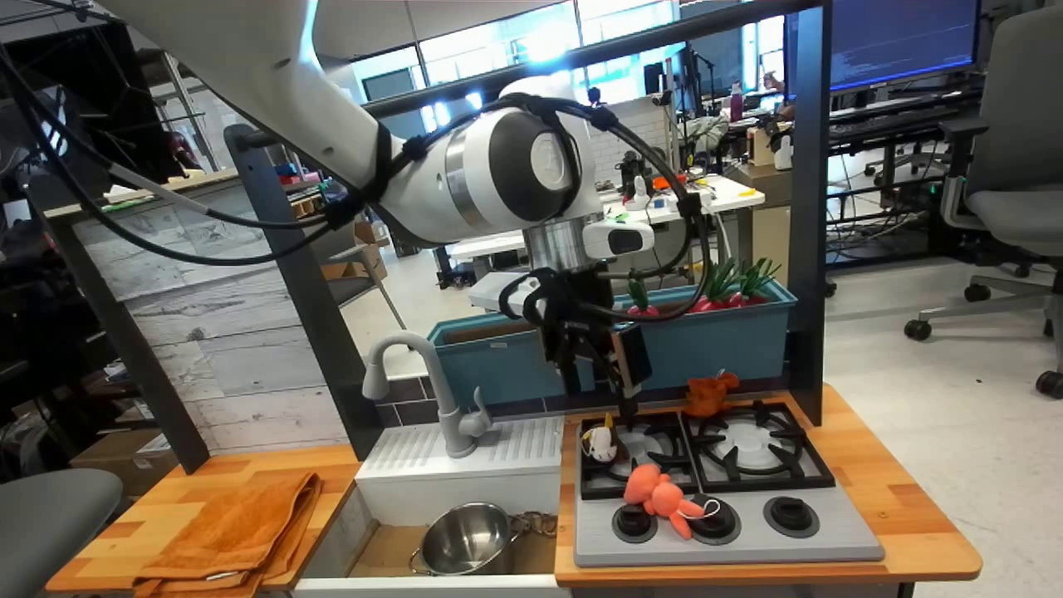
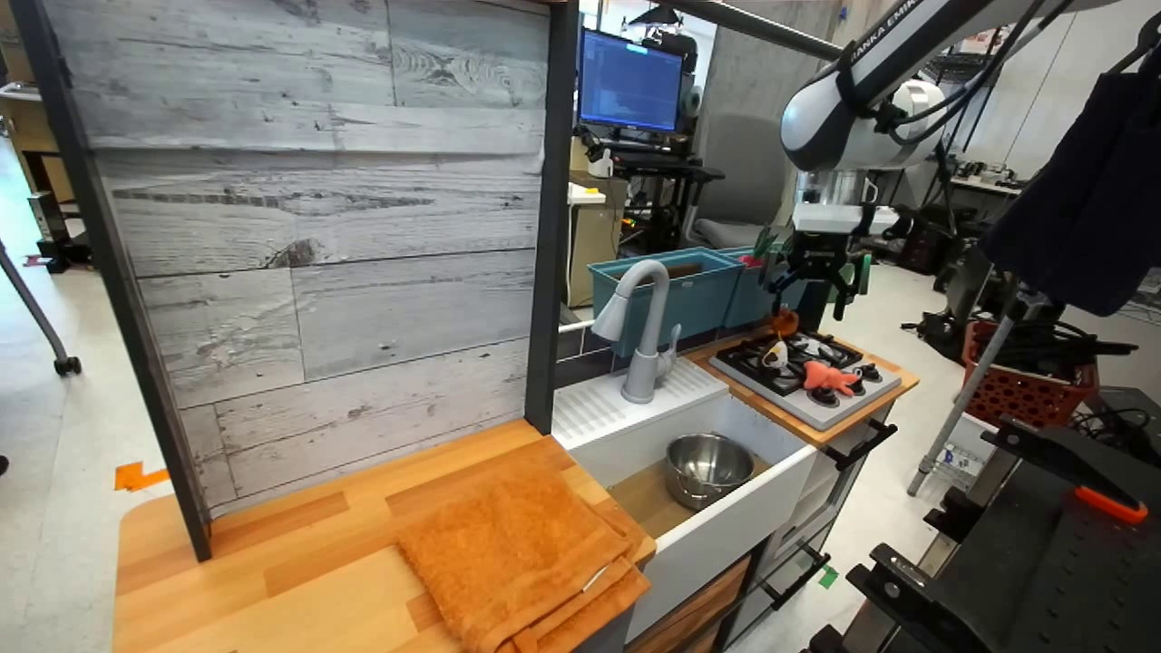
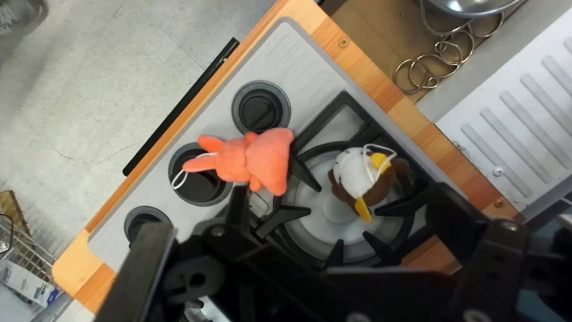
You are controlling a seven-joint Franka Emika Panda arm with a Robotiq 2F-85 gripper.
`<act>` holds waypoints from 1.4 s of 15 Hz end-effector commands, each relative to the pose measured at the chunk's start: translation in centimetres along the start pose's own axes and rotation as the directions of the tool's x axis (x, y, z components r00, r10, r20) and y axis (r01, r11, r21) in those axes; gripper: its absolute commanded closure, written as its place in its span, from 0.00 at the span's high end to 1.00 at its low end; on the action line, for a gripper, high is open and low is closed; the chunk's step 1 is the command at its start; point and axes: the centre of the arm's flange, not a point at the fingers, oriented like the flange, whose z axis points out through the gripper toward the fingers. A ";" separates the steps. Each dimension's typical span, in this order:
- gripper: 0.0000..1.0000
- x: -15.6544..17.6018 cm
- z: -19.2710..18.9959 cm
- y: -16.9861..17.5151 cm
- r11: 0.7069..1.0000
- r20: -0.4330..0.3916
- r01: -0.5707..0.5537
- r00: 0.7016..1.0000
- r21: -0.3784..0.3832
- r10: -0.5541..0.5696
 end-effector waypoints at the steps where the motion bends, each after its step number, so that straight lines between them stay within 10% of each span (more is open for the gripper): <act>1: 1.00 -0.1 0.0 -0.1 1.000 -0.020 -0.001 1.000 -0.003 0.001; 13: 1.00 2.0 5.1 -3.5 0.998 -0.027 -0.068 0.997 0.015 0.069; 14: 0.79 2.0 5.4 -3.7 0.997 -0.024 -0.069 0.997 0.017 0.070; 21: 0.27 1.5 5.4 -3.8 0.999 -0.026 -0.046 0.999 0.026 0.047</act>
